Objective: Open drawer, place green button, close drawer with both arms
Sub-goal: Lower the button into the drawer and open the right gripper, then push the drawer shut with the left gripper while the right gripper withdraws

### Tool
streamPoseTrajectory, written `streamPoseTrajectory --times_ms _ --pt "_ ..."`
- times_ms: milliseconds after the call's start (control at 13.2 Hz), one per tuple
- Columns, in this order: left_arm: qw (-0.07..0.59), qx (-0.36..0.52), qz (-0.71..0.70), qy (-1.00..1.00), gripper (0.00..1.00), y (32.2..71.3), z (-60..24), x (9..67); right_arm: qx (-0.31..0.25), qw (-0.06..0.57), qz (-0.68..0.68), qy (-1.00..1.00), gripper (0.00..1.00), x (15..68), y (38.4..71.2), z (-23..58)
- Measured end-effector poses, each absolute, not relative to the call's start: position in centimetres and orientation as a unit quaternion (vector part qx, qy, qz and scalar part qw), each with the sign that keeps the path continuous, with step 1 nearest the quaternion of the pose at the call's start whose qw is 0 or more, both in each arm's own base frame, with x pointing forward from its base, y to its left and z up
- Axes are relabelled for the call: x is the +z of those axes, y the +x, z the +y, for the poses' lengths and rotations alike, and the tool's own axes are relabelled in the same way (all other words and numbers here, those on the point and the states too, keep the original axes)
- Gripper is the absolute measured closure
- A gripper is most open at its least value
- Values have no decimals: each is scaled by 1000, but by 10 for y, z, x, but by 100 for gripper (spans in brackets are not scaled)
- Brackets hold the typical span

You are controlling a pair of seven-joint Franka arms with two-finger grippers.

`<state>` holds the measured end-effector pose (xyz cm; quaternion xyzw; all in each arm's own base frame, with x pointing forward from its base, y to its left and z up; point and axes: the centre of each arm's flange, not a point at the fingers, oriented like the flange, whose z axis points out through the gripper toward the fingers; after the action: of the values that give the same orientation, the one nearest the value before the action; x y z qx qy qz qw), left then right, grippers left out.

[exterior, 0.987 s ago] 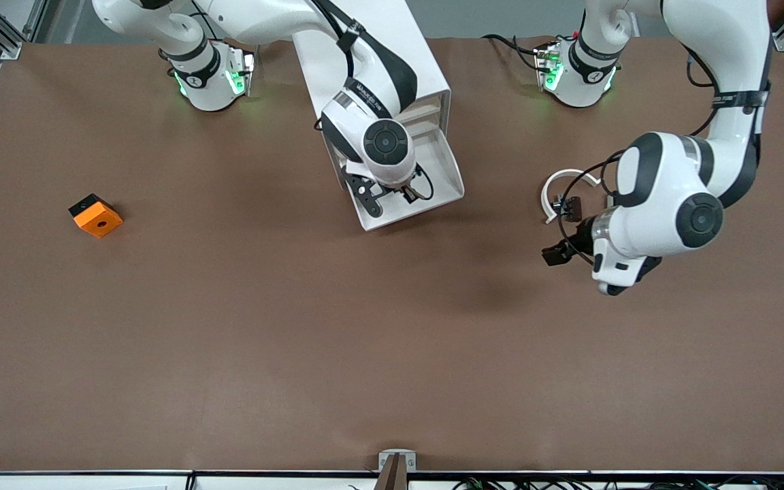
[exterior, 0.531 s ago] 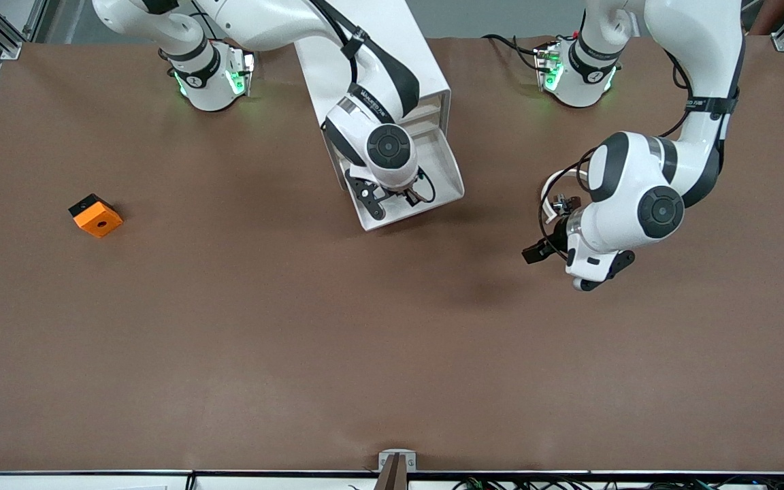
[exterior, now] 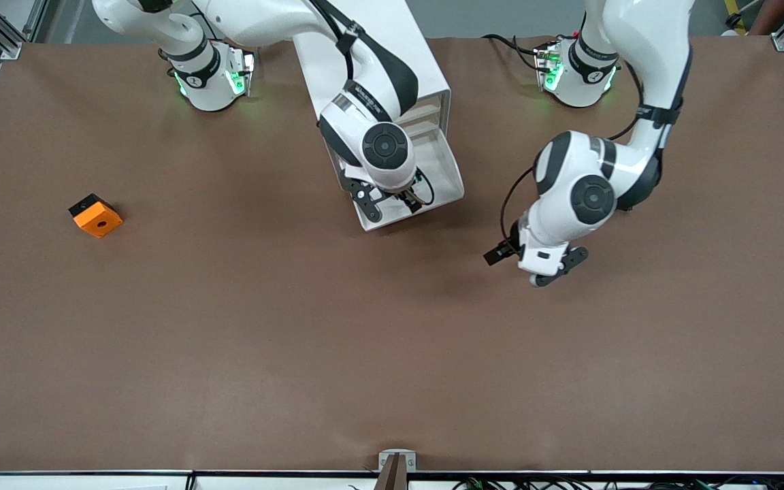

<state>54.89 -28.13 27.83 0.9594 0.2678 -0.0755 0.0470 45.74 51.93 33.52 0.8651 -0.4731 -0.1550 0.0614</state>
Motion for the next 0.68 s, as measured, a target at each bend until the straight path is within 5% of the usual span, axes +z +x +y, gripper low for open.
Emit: streamPoseTrajectory --times_ms 683 --pt "27 -88 203 975 0 485 -407 229 -202 58 -316 925 0 502 507 383"
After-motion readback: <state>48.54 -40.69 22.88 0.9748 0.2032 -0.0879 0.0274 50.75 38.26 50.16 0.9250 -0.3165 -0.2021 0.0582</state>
